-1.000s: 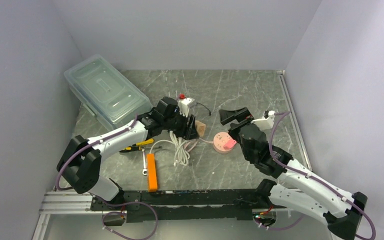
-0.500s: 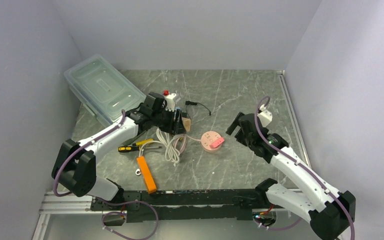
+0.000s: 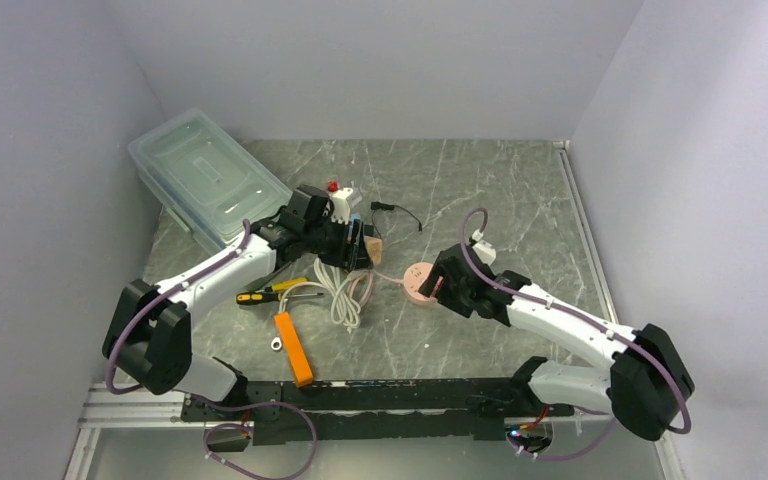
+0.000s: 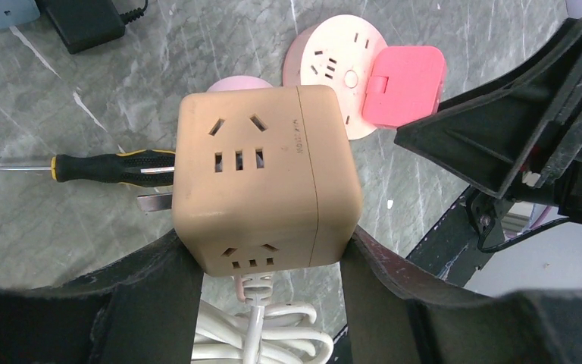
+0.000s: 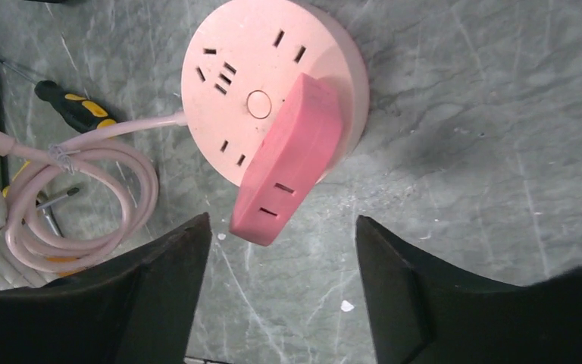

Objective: Pull the plug off the socket
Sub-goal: Remove the plug from the socket.

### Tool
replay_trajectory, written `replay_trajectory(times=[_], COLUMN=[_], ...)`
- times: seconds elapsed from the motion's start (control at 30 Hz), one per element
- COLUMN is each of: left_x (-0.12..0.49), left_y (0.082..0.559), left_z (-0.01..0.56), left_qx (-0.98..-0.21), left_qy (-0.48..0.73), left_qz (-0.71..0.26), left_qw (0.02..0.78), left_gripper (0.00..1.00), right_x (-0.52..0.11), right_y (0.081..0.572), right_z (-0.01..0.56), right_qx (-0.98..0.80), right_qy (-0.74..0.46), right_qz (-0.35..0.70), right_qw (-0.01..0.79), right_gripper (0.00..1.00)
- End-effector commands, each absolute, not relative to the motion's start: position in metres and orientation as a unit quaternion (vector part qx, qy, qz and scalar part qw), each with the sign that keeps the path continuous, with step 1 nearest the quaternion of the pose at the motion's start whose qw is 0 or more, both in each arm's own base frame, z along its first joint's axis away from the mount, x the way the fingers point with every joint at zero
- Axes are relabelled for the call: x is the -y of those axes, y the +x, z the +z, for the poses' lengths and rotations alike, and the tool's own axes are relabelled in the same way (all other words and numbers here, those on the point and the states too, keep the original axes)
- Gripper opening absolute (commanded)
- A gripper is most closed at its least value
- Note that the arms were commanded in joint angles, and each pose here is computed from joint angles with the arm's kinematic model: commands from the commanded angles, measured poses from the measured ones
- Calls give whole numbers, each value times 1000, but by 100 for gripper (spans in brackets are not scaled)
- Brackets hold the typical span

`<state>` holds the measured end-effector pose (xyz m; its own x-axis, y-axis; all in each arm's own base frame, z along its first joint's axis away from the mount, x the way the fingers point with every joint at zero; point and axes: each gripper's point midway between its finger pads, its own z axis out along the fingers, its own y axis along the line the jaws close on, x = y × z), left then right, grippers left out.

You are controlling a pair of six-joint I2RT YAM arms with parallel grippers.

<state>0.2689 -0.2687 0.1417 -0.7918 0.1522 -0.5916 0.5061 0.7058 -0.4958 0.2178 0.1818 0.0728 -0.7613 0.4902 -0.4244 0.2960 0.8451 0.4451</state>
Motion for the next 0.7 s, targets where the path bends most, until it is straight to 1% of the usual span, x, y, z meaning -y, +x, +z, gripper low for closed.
replay_trajectory(times=[0.0, 0.03, 0.1, 0.17, 0.2, 0.53, 0.57, 0.67], left_x=[271, 271, 269, 269, 270, 270, 269, 265], left_y=[264, 264, 265, 264, 263, 247, 245, 241], left_z=[165, 164, 162, 161, 162, 153, 152, 147], left_qx=[-871, -873, -877, -877, -877, -882, -884, -890], left_qy=[201, 201, 201, 203, 204, 207, 206, 206], left_qz=[-350, -345, -335, -334, -335, -338, -336, -325], left_qw=[280, 280, 281, 279, 278, 253, 251, 245], left_gripper=[0, 0, 0, 0, 0, 0, 0, 0], right_x=[-200, -201, -201, -202, -203, -205, -205, -203], right_y=[242, 244, 249, 254, 255, 259, 258, 256], right_z=[98, 99, 102, 103, 103, 91, 90, 86], right_qx=[-899, -899, -899, -900, -900, -914, -915, -920], right_qy=[232, 230, 226, 223, 221, 207, 206, 203], right_qz=[206, 203, 195, 190, 186, 159, 158, 145], right_qw=[309, 312, 321, 325, 325, 311, 309, 301], right_gripper=[63, 56, 46, 40, 39, 41, 41, 49])
